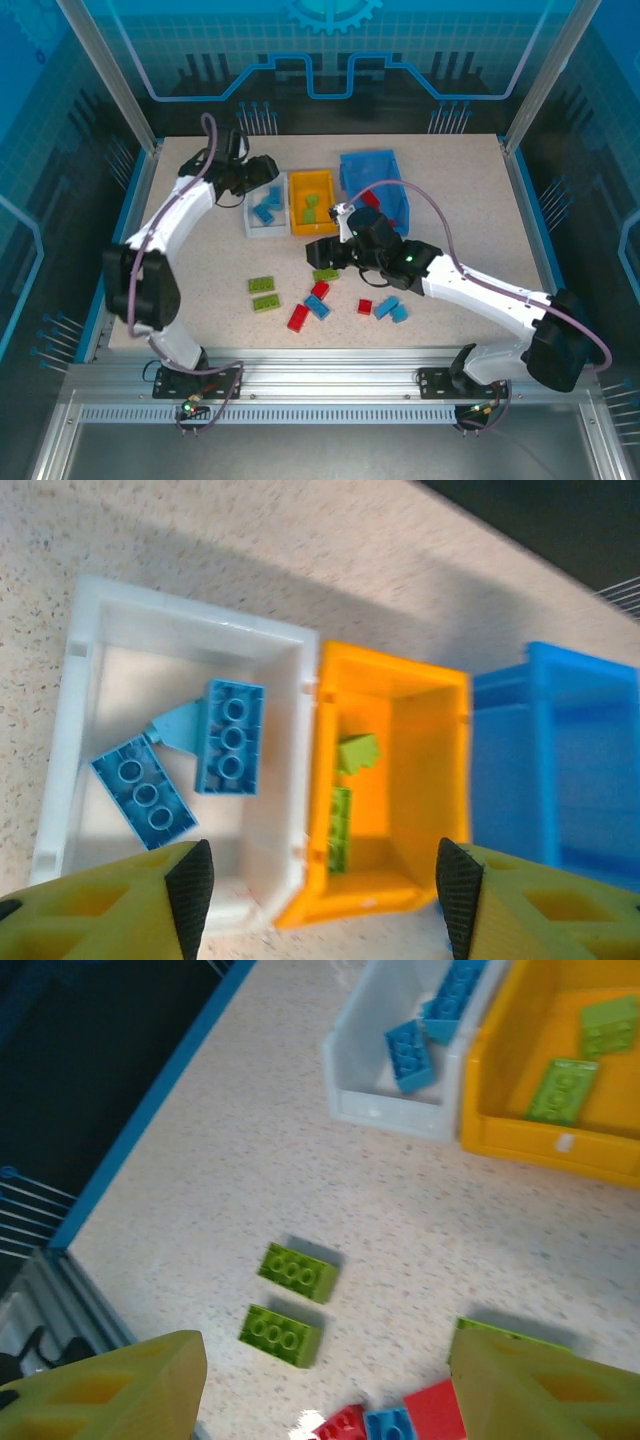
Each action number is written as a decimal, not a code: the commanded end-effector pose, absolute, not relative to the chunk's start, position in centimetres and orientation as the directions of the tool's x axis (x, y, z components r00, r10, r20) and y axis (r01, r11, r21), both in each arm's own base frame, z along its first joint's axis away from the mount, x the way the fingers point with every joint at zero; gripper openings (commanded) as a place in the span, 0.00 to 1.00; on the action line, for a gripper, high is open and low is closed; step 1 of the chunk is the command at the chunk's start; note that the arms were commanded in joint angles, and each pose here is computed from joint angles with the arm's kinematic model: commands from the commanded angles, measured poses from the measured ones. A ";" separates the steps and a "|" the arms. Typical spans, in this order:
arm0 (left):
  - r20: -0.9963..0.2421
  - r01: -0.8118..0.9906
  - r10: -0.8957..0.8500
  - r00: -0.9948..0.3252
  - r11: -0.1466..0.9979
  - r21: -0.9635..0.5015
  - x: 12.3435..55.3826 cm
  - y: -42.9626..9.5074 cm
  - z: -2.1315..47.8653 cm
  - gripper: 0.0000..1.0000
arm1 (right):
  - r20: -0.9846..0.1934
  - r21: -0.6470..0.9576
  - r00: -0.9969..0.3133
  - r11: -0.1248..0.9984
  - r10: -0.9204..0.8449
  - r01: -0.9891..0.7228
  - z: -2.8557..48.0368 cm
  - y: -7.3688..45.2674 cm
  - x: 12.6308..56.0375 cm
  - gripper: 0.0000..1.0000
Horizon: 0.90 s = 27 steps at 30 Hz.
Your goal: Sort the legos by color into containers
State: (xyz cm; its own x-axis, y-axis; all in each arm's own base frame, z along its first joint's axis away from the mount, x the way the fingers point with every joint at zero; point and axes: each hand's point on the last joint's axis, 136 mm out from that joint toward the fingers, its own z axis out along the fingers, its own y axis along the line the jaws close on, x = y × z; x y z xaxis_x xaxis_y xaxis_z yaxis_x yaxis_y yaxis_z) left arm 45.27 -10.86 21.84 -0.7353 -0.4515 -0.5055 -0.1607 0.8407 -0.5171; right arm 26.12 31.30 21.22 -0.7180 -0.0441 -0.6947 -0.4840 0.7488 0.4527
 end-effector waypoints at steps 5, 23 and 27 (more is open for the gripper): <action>-0.495 0.015 -0.367 -0.787 0.791 -0.611 35.1 -16.7 25.4 0.68 | -0.595 0.231 -0.790 0.910 -0.148 -0.344 16.7 24.4 24.2 0.66; -0.404 0.068 -0.314 -0.859 0.712 -0.699 17.4 -19.7 19.6 0.68 | -0.010 -0.130 -0.830 0.823 -0.558 -0.552 4.1 20.3 17.7 0.88; -0.426 0.076 -0.317 -0.847 0.721 -0.688 17.2 -19.0 20.3 0.68 | 0.020 -0.196 -0.810 0.792 -0.586 -0.578 3.5 20.3 18.2 0.88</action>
State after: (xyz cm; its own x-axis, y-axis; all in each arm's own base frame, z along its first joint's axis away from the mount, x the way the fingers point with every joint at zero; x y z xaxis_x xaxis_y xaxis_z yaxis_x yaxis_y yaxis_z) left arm 17.33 -19.82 20.62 -0.8520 -0.3012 -0.4282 0.1098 0.6969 -0.7087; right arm 18.22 21.05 2.86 -0.8424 -0.5383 -0.0221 -0.5315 0.8371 -0.1299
